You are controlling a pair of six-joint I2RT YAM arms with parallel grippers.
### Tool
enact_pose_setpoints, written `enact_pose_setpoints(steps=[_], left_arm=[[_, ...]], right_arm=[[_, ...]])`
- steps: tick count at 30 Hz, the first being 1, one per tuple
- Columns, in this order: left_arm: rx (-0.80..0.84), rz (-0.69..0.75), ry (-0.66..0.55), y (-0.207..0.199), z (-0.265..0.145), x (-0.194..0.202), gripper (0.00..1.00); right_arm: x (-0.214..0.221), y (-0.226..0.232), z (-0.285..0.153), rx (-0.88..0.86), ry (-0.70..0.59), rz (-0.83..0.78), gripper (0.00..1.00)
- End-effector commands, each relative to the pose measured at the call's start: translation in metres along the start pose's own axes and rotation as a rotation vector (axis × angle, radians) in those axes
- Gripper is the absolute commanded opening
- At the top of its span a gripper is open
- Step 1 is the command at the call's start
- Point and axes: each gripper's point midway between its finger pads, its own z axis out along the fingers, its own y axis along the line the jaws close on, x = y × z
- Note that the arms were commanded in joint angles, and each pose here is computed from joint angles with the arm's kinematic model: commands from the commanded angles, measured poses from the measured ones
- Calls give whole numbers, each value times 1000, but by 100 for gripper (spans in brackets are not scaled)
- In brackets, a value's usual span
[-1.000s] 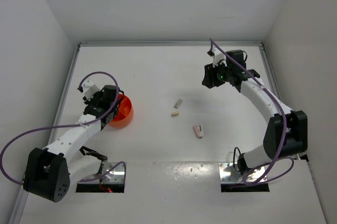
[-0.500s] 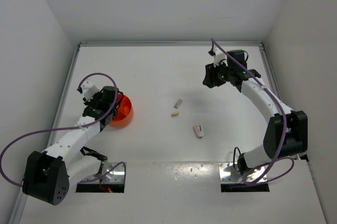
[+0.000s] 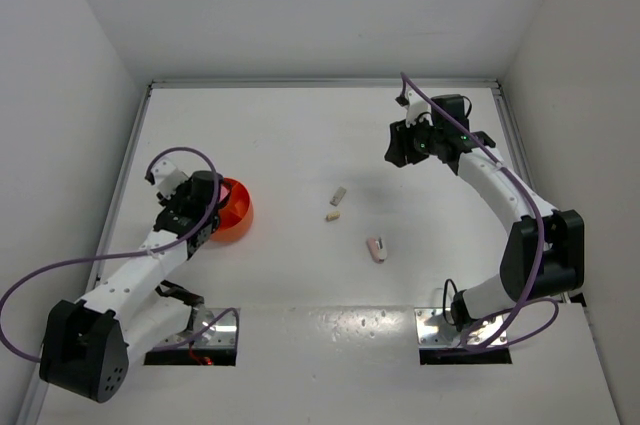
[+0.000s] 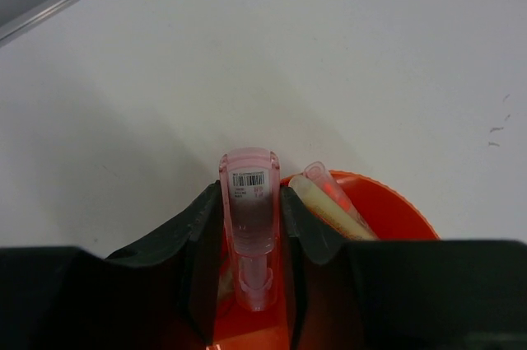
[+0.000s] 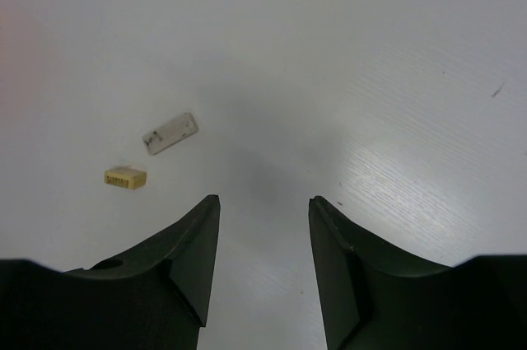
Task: Sort the stationery into containers
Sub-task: Place the stationery in the storage box, then pick up the stationery from the center of the board.
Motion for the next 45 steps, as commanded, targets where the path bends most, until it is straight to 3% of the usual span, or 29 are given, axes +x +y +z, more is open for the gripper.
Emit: enact_pose_setpoints(steps=[1, 6, 13, 18, 23, 28, 29, 30, 32, 33, 35, 36, 38, 40, 43, 45], left_arm=[[38, -31, 5, -5, 0, 0, 34], [49, -29, 7, -2, -1, 3, 37], [60, -27, 9, -3, -2, 4, 54], [57, -45, -15, -6, -5, -10, 54], [94, -121, -76, -17, -22, -54, 39], [212, -179, -102, -29, -59, -95, 38], [264, -193, -90, -35, -67, -100, 38], [300, -192, -79, -39, -72, -101, 35], [419, -161, -42, -55, -85, -98, 28], [574, -121, 39, -80, -101, -86, 17], [781, -7, 134, -122, -117, -58, 8], [938, 56, 239, -145, -140, -38, 8], [1021, 248, 374, -172, -148, 16, 11], [1135, 374, 424, -197, -179, 41, 31], [1182, 567, 468, -224, -194, 87, 48], [1192, 654, 490, -241, -197, 113, 49]], right_arm=[[-16, 5, -9, -16, -64, -22, 48], [-16, 5, -9, -16, -64, -22, 48], [-16, 5, -9, -16, -64, -22, 48], [-16, 5, -9, -16, -64, -22, 48], [-16, 7, -9, -27, -65, -22, 48], [-12, 10, -7, -49, -48, -23, 48], [-12, 11, -7, -58, -50, -36, 52], [-7, 14, -5, -77, -31, -27, 67], [1, 19, -3, -125, 8, -54, 74], [3, 19, 1, -144, 33, -57, 66], [10, 31, 5, -186, 96, -74, 24], [15, 30, 8, -192, 124, -74, 11], [32, 34, 18, -215, 225, -57, 6], [45, 32, 20, -214, 284, -42, 30], [55, 28, 25, -180, 289, -75, 57], [52, 28, 26, -174, 268, -74, 61]])
